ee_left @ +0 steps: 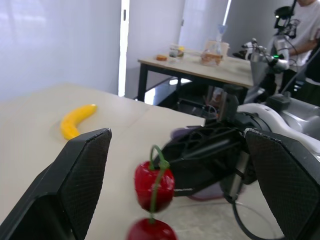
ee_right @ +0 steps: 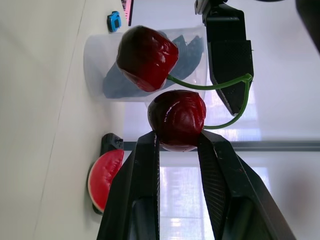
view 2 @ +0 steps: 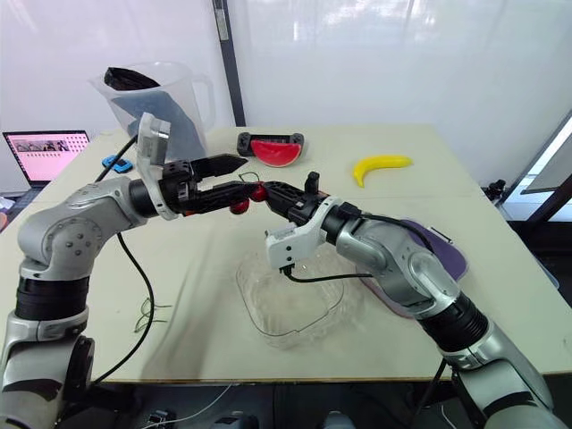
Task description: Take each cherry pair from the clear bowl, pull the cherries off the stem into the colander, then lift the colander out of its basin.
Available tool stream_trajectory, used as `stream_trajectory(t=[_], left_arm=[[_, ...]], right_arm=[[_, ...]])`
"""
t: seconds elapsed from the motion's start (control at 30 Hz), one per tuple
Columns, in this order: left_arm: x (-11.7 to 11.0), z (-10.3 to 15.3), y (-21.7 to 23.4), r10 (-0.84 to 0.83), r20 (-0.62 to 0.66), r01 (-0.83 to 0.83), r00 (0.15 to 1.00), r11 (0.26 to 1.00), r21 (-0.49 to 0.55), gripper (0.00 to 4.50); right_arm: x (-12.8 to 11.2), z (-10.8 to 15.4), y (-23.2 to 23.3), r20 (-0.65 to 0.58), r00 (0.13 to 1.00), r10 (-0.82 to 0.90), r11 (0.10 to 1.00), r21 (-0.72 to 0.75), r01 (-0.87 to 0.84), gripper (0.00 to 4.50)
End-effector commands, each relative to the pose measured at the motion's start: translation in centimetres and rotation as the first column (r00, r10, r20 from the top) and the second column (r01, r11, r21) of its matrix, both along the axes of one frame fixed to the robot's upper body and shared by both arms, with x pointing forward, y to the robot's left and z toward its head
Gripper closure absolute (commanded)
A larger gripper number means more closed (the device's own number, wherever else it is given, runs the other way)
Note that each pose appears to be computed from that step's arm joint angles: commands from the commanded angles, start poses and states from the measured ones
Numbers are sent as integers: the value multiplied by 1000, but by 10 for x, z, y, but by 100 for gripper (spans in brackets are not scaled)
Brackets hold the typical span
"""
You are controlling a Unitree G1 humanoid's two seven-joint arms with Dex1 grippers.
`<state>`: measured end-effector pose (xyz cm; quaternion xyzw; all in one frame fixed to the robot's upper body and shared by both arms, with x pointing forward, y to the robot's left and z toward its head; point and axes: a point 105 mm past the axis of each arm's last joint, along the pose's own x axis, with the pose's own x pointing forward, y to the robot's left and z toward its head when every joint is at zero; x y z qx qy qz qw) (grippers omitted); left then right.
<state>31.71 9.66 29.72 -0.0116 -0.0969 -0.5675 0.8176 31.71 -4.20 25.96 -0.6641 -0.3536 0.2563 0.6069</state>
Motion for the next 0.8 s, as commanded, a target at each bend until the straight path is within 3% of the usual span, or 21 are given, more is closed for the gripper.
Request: stream_trajectory(t=[0.03,0.27,0.43,0.8], left_arm=[[-1,15,1,33,73,-29,997,998,-60,0],[-2,16,-5,100,121,-72,988,973,-217,0],[-1,16,-6,122,115,-90,986,964,-250,0],[7,11,-9,121,41,-109,992,971,-215,0]], right_arm=[[-3,14,-2,27,1000,-4,999,36,3,335],[2,15,-6,-93,995,-28,983,179,44,335],[7,15,-17,-239,971,-3,896,431,109,335],[-9,5,2,-179,984,12,926,373,57,335]])
